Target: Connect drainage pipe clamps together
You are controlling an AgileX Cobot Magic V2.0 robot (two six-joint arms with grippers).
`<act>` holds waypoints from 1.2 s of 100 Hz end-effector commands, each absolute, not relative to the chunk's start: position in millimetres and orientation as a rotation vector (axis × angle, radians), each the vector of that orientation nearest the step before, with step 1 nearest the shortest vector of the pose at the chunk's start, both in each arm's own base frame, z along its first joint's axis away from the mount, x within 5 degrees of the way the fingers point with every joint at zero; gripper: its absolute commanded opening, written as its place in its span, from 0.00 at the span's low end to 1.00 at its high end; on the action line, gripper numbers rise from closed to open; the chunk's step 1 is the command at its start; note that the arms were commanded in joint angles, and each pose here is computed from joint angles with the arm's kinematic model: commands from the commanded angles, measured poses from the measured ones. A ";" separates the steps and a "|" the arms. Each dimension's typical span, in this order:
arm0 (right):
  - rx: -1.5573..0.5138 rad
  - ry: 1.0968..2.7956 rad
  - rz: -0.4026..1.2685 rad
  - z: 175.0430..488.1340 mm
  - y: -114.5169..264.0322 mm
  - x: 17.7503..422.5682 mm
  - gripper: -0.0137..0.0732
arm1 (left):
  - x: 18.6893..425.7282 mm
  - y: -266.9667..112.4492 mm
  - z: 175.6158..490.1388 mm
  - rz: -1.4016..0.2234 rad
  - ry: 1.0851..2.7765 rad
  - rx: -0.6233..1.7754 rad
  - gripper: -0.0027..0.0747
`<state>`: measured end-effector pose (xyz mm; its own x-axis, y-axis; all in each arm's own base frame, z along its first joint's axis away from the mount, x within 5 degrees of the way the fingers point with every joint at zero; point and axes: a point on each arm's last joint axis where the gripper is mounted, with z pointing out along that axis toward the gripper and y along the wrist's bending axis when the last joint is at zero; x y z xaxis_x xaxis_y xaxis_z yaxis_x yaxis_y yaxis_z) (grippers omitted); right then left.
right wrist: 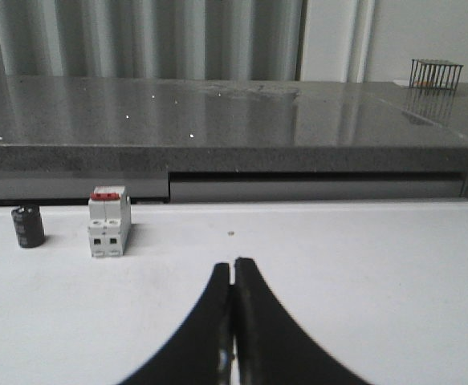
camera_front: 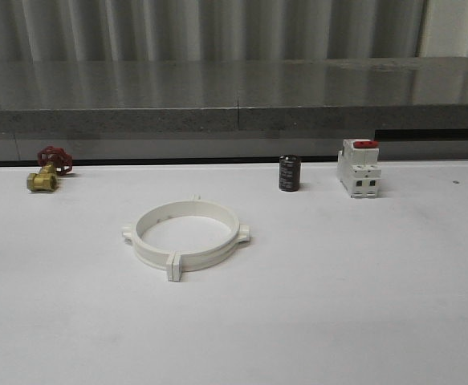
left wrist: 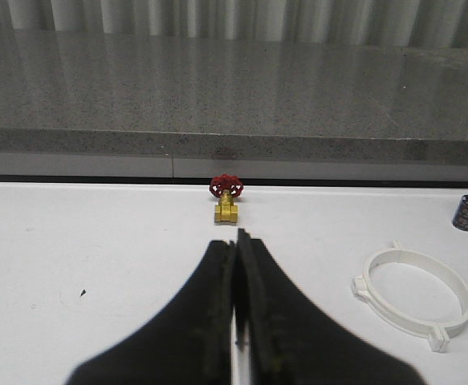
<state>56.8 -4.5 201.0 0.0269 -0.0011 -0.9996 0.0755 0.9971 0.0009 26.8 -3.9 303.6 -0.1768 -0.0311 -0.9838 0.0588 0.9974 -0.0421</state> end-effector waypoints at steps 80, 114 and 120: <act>0.050 1.507 -0.077 207.4 -4.7 54.2 0.08 | 26.7 -3.8 317.6 -0.084 1.657 0.012 0.01; 0.050 1.507 -0.077 207.4 -4.7 54.2 0.08 | 27.2 -2.6 316.1 -0.057 1.664 0.019 0.01; 0.050 1.507 -0.077 207.5 -4.7 54.2 0.08 | 29.6 -2.5 313.5 -0.053 1.652 0.019 0.01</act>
<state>56.5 -5.6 194.5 -0.0436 0.0028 -0.9990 0.0872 0.9962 -0.0010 27.3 -2.9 302.4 -0.1797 -0.0162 -0.9836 0.0496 0.9984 -0.0256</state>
